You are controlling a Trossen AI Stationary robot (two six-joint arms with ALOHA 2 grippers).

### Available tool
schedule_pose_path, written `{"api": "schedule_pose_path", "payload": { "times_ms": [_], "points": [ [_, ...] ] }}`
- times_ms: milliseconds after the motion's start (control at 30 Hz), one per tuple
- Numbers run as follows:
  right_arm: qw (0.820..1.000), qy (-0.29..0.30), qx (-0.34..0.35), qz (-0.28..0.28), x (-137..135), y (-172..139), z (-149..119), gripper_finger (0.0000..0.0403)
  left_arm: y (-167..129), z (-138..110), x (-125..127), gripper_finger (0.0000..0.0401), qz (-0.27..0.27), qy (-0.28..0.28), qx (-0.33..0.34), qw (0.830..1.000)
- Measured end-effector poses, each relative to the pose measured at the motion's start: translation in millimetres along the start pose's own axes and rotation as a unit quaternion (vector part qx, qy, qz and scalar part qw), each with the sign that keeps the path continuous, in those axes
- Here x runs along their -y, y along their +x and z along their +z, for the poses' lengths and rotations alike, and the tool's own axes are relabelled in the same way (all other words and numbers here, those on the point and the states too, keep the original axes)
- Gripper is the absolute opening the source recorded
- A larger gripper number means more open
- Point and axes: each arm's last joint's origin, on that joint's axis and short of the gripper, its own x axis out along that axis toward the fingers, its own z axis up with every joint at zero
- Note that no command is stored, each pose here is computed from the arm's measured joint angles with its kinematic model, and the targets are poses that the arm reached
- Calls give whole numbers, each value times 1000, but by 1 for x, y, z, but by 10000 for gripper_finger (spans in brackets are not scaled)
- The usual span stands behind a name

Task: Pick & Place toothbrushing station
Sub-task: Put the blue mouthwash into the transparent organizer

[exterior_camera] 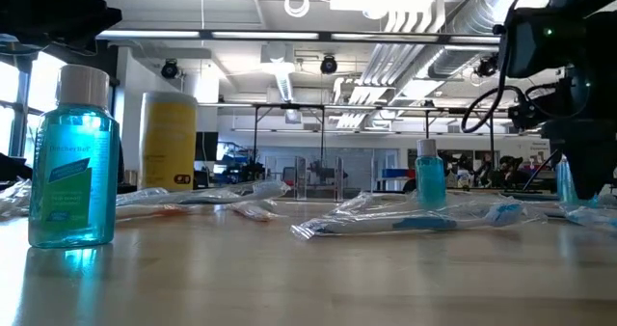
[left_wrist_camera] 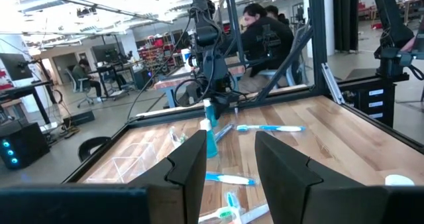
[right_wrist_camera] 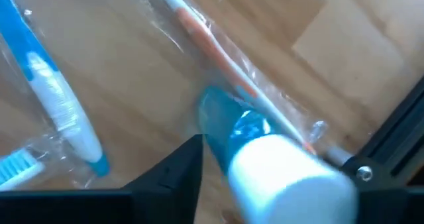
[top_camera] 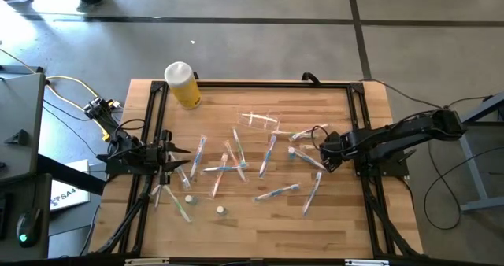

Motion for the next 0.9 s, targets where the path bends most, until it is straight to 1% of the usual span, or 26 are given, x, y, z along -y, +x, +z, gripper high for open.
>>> {"api": "schedule_pose_path", "payload": {
  "times_ms": [100, 167, 267, 467, 633, 767, 900],
  "points": [
    [1000, 0, 10, 3, -1, 0, 1, 105, 0, 0, 0, 127, 0, 0, 0, 1000],
    [1000, -10, 12, 5, -2, 0, 2, 86, 0, 0, 0, 127, 0, 0, 0, 1000],
    [1000, -12, 14, 7, -2, 0, 2, 72, 0, 0, 0, 127, 0, 0, 0, 1000],
    [1000, -10, 14, 8, -2, 0, 2, 79, 0, 0, 0, 127, 0, 0, 0, 1000],
    [1000, -11, 11, 7, -3, -4, 3, 69, 0, 0, 0, 127, 0, 1, 0, 1000],
    [1000, -14, 15, 11, -6, -21, 9, 69, 0, 0, 0, 127, 0, 0, 0, 1000],
    [998, -28, 40, 30, -12, -49, 21, 72, 0, 0, 0, 127, 0, 1, 0, 1000]
  ]
}}
